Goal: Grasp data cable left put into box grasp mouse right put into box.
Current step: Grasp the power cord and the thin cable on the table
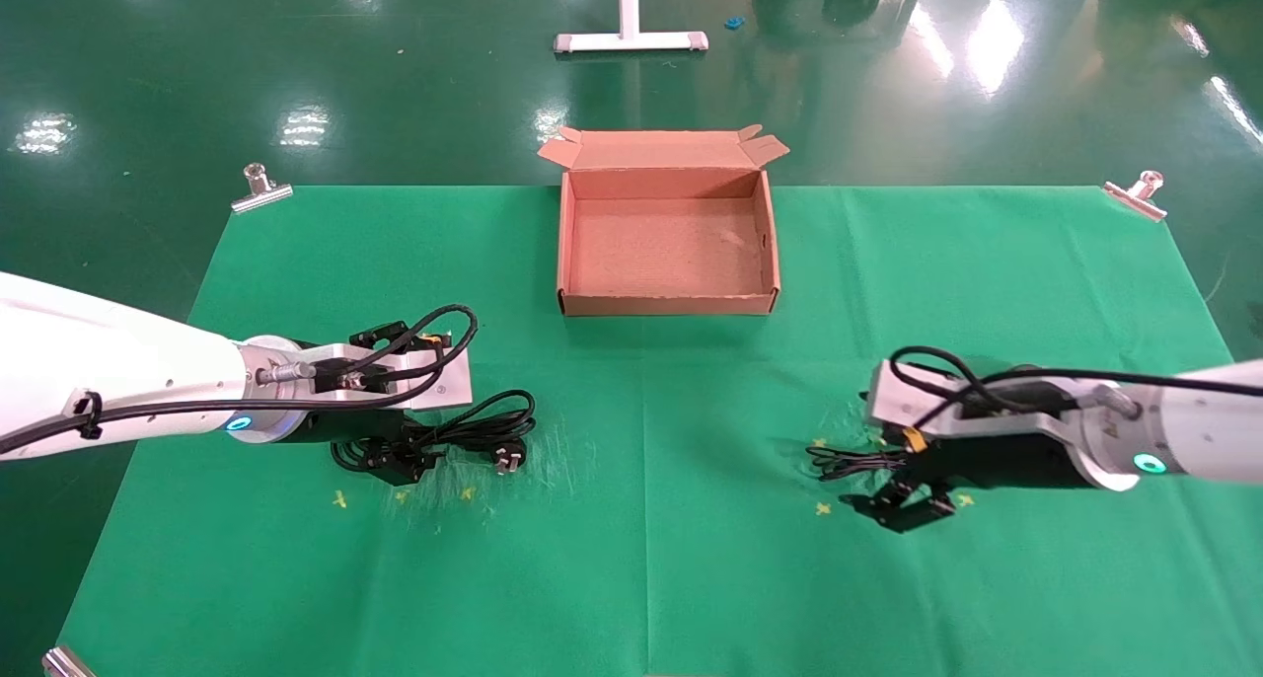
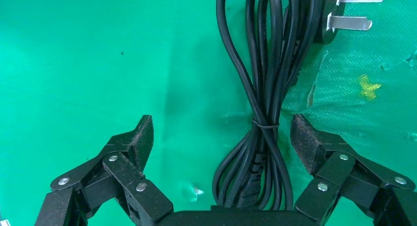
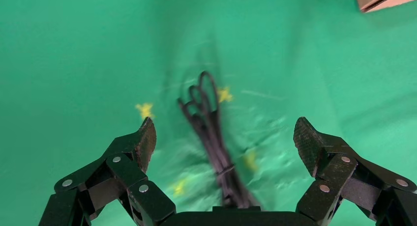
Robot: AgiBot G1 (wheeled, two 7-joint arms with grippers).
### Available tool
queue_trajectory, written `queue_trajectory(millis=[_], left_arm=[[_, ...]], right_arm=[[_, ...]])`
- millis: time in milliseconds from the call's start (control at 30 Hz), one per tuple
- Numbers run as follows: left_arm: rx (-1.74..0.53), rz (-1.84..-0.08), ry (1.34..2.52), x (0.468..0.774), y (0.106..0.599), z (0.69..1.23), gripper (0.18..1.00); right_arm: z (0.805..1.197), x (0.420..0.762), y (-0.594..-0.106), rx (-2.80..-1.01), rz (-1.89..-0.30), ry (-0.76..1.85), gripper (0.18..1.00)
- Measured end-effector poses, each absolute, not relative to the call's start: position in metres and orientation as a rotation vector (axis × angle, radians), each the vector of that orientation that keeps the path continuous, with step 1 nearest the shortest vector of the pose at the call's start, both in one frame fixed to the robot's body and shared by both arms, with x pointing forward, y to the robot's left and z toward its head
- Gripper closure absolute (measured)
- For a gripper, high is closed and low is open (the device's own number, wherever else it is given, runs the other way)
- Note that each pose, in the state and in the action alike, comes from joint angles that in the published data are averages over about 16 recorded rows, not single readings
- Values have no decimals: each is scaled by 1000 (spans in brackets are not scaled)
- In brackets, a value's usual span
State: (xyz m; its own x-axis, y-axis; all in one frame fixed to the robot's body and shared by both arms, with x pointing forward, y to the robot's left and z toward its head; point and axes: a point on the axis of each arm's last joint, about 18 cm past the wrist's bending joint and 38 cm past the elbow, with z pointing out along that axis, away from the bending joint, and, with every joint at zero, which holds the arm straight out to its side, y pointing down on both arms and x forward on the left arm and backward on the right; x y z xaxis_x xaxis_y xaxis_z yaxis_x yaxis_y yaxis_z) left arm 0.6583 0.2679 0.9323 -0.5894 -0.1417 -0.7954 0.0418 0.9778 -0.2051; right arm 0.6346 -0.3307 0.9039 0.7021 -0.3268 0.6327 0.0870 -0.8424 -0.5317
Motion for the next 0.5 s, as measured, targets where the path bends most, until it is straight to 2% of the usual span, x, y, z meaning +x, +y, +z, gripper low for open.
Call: queue_trajectory(millis=[500], left_arm=[[-70,-251,2188,658,268,932,189]], right_arm=[[904,652,-327,-2407,-1048,199,178]])
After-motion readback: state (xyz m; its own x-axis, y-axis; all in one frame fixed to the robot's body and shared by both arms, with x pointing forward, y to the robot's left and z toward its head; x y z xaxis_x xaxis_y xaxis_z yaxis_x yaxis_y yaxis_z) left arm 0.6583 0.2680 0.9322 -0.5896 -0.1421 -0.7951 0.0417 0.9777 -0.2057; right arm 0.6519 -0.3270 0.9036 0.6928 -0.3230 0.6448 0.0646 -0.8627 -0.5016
